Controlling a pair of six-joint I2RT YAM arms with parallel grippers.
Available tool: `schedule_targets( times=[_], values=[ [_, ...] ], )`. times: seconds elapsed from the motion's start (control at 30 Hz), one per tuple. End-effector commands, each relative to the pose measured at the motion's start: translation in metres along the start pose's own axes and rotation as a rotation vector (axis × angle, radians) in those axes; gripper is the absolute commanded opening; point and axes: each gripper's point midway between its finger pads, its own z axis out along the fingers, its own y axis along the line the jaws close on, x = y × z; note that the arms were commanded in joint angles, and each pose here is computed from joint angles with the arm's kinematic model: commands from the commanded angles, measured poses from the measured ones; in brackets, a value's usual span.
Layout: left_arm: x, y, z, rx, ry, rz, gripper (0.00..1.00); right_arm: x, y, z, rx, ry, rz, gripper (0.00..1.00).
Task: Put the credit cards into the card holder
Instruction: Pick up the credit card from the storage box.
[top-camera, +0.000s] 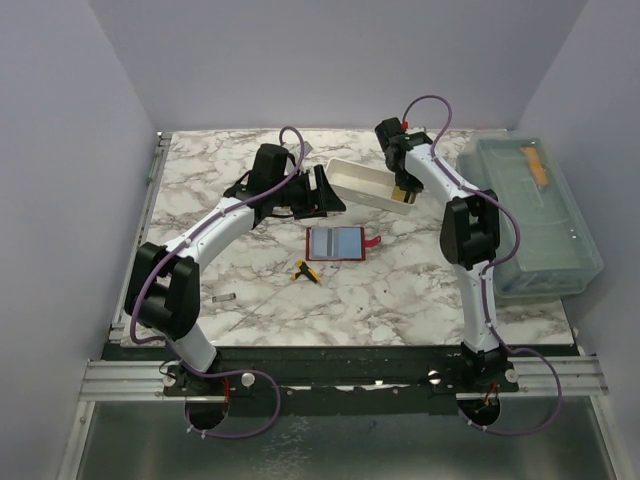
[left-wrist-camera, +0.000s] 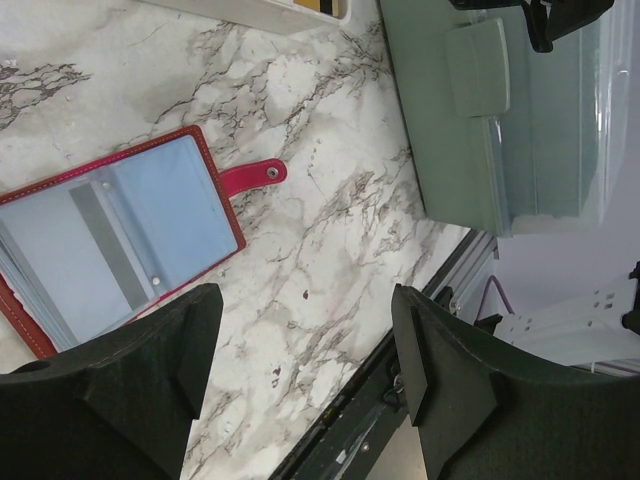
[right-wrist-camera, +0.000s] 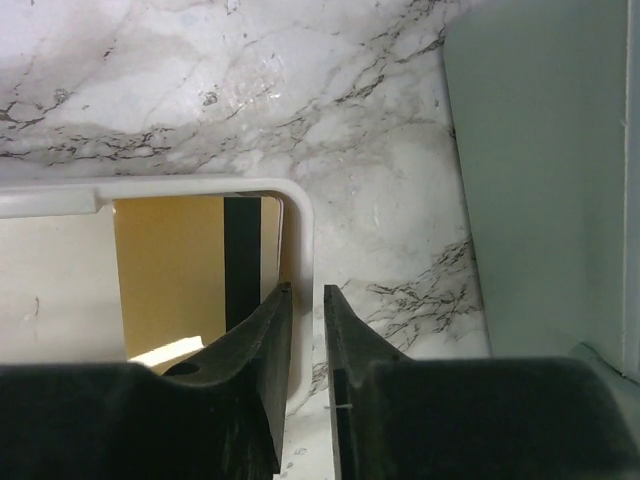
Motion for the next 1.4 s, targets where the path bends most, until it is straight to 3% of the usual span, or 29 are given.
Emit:
schedule_targets(
  times=[0.0,0.3,0.53,0.67,1.03,1.27,1.37],
  values=[
    [0.002,-0.008,-0.003,0.037,0.005,0.019,0.75,-0.013,-0.009,-0.015,-0.022,-0.043,0.041,0.26],
    [0.003,-0.009,-0.002,0.044,0.011,0.016,0.75,-0.03,-0.013,-0.033,-0.058,-0.085,0.063,0.41],
    [0.004,-0.009,-0.002,0.047,0.014,0.017,0.75,-0.028,0.01,-0.027,-0.151,-0.067,0.08,0.77],
    [0.005,-0.009,-0.001,0.05,0.021,0.014,0.75,-0.021,0.015,-0.014,-0.141,-0.039,0.082,0.87],
    [0.006,-0.008,0.0,0.058,0.032,0.008,0.75,0.0,0.024,0.011,-0.151,0.034,0.081,0.86],
    [0.007,-0.009,0.001,0.062,0.037,0.007,0.75,0.004,0.027,0.013,-0.157,0.05,0.077,0.71],
    [0.009,-0.009,0.002,0.068,0.047,0.002,0.75,0.008,0.026,0.014,-0.154,0.06,0.073,0.7]
  ],
)
